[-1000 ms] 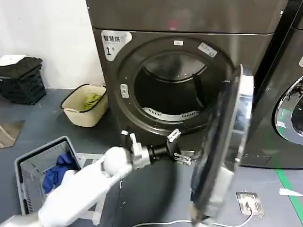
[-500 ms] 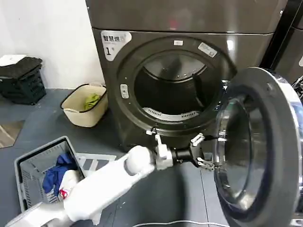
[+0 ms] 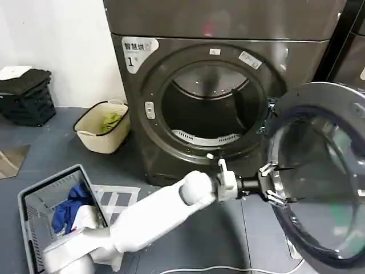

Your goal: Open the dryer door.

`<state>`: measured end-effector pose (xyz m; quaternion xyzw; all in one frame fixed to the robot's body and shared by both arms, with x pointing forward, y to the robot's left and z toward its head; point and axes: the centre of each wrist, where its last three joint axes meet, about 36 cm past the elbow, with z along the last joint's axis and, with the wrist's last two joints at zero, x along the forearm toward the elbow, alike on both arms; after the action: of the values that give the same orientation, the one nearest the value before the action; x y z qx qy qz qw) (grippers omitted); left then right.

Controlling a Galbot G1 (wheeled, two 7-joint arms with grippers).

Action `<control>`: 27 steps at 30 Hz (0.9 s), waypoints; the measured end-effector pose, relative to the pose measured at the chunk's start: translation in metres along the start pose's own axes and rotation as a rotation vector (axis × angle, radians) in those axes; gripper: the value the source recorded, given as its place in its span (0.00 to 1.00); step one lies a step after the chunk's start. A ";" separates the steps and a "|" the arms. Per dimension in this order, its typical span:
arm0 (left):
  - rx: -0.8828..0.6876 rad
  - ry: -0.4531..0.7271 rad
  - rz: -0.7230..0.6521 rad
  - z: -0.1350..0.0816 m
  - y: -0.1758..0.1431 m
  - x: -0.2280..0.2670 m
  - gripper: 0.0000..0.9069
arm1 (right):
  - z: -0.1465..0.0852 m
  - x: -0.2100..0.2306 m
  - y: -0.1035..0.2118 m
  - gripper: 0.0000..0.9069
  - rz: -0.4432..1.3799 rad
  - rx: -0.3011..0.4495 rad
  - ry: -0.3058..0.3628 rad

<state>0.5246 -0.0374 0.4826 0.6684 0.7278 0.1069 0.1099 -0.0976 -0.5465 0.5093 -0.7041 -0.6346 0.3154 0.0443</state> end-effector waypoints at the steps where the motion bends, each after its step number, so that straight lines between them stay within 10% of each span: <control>1: -0.002 -0.002 0.003 -0.002 0.001 -0.005 1.00 | -0.001 0.000 -0.001 1.00 0.002 0.001 -0.006; 27: 0.048 0.019 -0.007 -0.009 0.021 -0.077 1.00 | -0.008 -0.001 -0.003 1.00 0.032 -0.002 -0.029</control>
<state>0.5477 -0.1122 0.4990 0.6672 0.7336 0.0953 0.0872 -0.0964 -0.5440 0.5177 -0.7097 -0.6240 0.3258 0.0292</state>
